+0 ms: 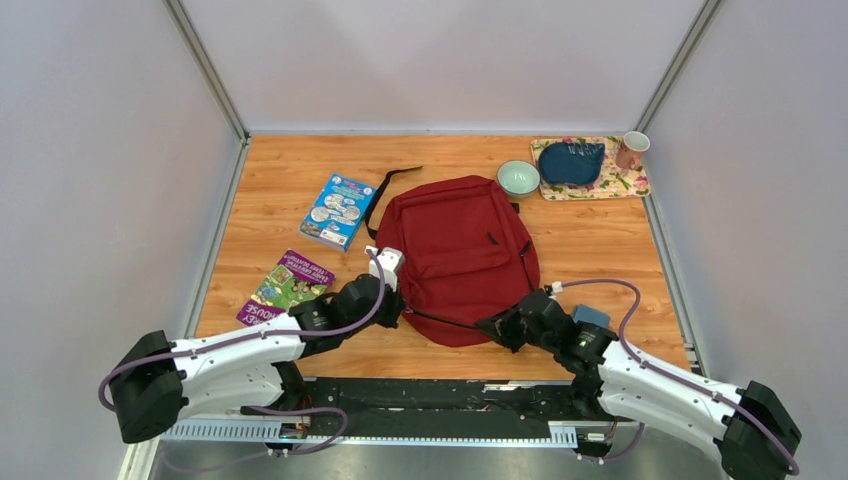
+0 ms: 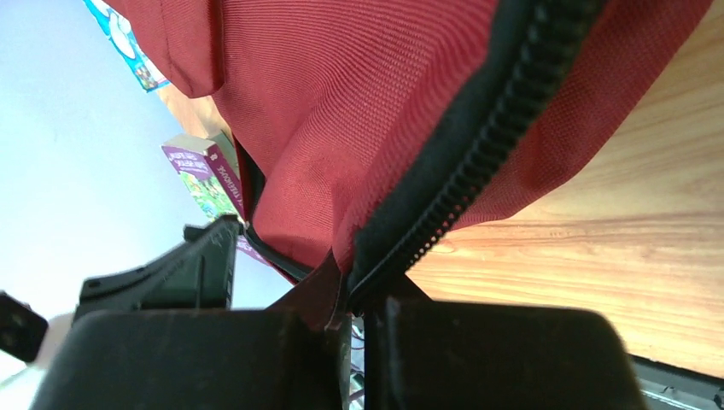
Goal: Pack the student bag
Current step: Unzip the student bag at the center of the board.
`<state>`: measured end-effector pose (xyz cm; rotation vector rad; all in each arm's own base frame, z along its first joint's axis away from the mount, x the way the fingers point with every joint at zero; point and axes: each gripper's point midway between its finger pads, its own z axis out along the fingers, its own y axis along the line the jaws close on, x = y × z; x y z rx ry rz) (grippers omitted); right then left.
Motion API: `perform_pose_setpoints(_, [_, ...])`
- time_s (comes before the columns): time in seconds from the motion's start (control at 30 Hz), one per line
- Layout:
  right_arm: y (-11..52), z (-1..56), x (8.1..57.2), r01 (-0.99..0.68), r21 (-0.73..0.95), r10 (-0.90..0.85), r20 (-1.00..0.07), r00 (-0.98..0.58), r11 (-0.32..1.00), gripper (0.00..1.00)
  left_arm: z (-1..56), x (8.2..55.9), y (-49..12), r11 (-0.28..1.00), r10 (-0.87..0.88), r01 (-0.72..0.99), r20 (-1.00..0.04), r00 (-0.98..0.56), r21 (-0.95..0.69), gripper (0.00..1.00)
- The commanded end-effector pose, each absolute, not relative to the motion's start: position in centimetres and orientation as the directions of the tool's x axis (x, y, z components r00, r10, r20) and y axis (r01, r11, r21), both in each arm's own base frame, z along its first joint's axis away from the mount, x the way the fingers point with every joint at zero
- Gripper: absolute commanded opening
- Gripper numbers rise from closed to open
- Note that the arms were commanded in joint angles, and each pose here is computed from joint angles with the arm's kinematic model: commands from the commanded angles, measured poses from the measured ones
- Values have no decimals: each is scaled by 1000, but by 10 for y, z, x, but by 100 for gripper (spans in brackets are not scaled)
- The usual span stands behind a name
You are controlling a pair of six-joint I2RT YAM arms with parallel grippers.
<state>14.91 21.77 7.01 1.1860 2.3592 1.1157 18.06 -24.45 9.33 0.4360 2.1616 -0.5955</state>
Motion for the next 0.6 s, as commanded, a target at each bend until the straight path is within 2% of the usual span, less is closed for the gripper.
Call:
perform_pose_setpoints(0.0, [199,43,146,512,689,740,-53,-671,514,0,68,214,-186,937,164,343,-783,-600,-66,0])
perform_pose_setpoints(0.17, [214,61,154,415,733,686,-97,-721,540,0,79,237,-180,947,126,312,-798,-589,-80,0])
perform_pose_setpoints(0.2, [217,69,158,349,744,651,-150,-744,570,2,80,239,-179,950,125,302,-798,-590,-75,0])
perform_pose_setpoints(0.23, [220,78,161,302,753,627,-184,-757,585,7,84,243,-177,953,117,292,-797,-593,-78,0])
perform_pose_setpoints(0.27, [225,88,163,235,761,586,-226,-778,605,26,83,245,-176,953,107,289,-789,-604,-93,0])
perform_pose_setpoints(0.3, [233,112,168,83,763,504,-337,-795,641,38,86,246,-177,951,99,292,-788,-608,-106,11])
perform_pose_setpoints(0.37, [230,129,171,19,737,462,-403,-790,675,66,90,246,-176,949,93,293,-782,-616,-118,25])
perform_pose_setpoints(0.4, [231,143,175,-11,738,460,-433,-775,675,68,90,246,-172,953,93,282,-776,-624,-112,41])
perform_pose_setpoints(0.47, [222,153,179,-50,702,442,-500,-745,710,71,97,246,-167,957,82,269,-783,-616,-111,57])
perform_pose_setpoints(0.5, [220,159,180,-64,700,442,-516,-734,711,72,96,245,-162,961,78,255,-778,-623,-108,69])
perform_pose_setpoints(0.57, [217,173,181,-103,701,441,-548,-711,705,73,107,244,-158,961,58,250,-796,-603,-119,77])
